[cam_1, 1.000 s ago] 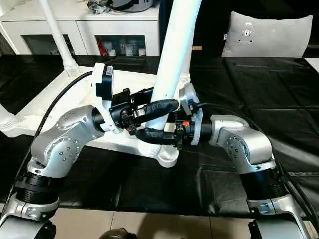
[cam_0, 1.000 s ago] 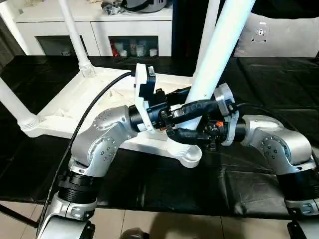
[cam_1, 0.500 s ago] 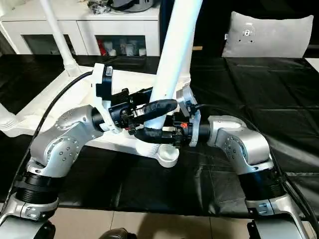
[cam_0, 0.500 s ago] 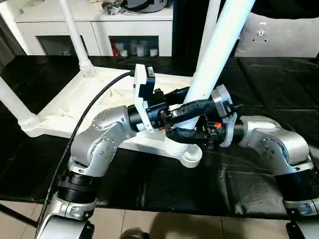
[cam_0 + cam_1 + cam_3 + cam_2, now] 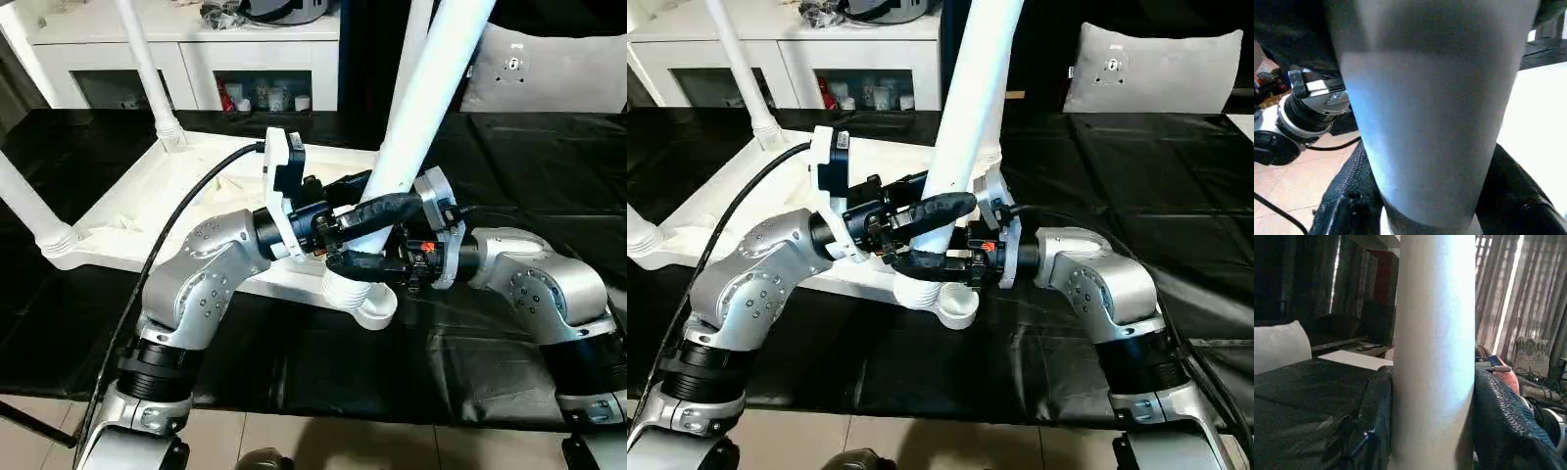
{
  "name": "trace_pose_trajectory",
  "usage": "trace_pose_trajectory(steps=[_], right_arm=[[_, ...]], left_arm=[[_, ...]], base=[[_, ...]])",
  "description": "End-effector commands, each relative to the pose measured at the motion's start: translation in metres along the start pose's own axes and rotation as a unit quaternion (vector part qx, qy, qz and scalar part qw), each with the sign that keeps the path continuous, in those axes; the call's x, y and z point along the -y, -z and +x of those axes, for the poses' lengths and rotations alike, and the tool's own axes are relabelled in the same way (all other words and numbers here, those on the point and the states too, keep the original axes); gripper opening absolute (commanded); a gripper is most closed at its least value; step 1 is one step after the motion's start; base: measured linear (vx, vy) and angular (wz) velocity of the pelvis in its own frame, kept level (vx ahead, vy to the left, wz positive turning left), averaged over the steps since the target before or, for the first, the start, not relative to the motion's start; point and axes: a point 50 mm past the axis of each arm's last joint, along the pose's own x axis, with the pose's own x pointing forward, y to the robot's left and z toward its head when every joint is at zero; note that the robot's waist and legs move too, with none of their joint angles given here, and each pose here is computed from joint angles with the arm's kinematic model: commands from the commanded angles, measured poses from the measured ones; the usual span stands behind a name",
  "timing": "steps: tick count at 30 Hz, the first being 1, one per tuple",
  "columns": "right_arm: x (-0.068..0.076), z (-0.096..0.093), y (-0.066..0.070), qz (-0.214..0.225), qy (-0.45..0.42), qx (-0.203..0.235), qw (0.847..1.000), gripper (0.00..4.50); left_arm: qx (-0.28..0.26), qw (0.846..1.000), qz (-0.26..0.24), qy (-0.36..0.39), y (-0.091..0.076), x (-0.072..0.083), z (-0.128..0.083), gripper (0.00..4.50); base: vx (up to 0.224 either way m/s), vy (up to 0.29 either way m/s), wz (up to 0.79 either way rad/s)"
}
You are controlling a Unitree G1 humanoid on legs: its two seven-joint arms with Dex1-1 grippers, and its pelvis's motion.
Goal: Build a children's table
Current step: Pick table leg
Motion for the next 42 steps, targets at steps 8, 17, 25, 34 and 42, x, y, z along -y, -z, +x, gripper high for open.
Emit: trace_pose_trajectory(steps=[8, 17, 25, 34, 42], right_arm=[[0.008, -0.001, -0.006, 0.007, 0.028, 0.029, 0.999, 2.66], [0.005, -0.002, -0.008, 0.003, 0.011, 0.03, 0.999, 3.18], [0.003, 0.0, -0.008, 0.006, -0.001, 0.031, 0.999, 2.44], [0.004, 0.0, -0.007, 0.009, 0.001, 0.03, 1.0, 2.03], [0.013, 0.0, 0.0, 0.018, 0.048, 0.018, 0.999, 1.96]], left_arm=[[0.01, 1.0, 0.018, -0.015, -0.004, -0.001, 0.0, 1.87], [0.011, 0.999, 0.019, -0.028, -0.002, -0.003, -0.003, 1.87], [0.013, 0.999, 0.021, -0.032, -0.002, -0.004, -0.003, 1.87], [0.01, 0.999, 0.018, -0.027, -0.001, -0.004, -0.003, 1.87], [0.005, 0.999, -0.006, -0.039, 0.003, -0.002, 0.0, 2.57]], base=[[0.0, 0.0, 0.0], [0.0, 0.0, 0.0], [0.0, 0.0, 0.0], [0.0, 0.0, 0.0], [0.0, 0.0, 0.0]])
